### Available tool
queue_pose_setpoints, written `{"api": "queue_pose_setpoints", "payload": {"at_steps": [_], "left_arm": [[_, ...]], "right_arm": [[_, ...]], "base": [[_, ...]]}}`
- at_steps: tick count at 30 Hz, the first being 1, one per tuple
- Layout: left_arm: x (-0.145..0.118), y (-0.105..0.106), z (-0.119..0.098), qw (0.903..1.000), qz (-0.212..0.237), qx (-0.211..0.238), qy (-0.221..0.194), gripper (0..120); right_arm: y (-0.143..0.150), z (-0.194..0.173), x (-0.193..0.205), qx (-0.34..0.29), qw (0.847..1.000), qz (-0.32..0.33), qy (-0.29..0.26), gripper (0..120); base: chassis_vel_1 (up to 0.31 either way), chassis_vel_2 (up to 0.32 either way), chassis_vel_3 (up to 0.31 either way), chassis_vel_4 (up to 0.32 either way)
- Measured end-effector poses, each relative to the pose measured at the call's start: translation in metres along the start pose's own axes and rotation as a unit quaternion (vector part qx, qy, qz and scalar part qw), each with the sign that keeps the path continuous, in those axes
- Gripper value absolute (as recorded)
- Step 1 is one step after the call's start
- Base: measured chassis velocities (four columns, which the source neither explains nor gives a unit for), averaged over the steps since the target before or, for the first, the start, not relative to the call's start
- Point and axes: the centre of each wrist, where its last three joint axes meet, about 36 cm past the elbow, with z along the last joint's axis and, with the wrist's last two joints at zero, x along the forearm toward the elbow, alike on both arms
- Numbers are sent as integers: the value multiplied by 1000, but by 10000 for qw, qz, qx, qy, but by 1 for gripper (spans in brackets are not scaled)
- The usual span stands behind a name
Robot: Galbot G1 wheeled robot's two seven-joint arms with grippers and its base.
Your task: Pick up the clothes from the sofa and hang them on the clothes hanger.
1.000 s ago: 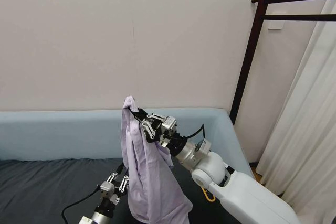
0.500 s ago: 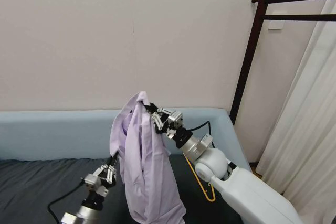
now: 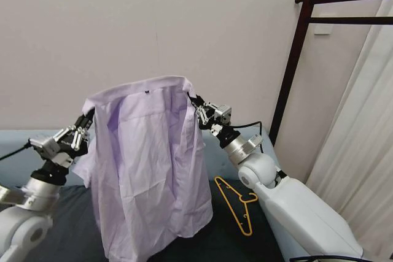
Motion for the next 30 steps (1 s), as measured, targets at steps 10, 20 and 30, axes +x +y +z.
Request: {"api": "queue_pose_setpoints", "payload": {"at_steps": [10,20,30], "left_arm": [[39,-15,25,9972,70,-464,587,0],[130,-47,101,9762,-147,-930,1956,0],[141,-42,115,9705,41,-1065,2161,0]], "right_arm": [[35,22,54,49,9981,-61,604,0],[124,140,162,-333,9759,489,2099,0],[152,169,202,-975,9635,725,2385,16]], "base": [[0,0,0,0],[0,0,0,0],[0,0,0,0]]}}
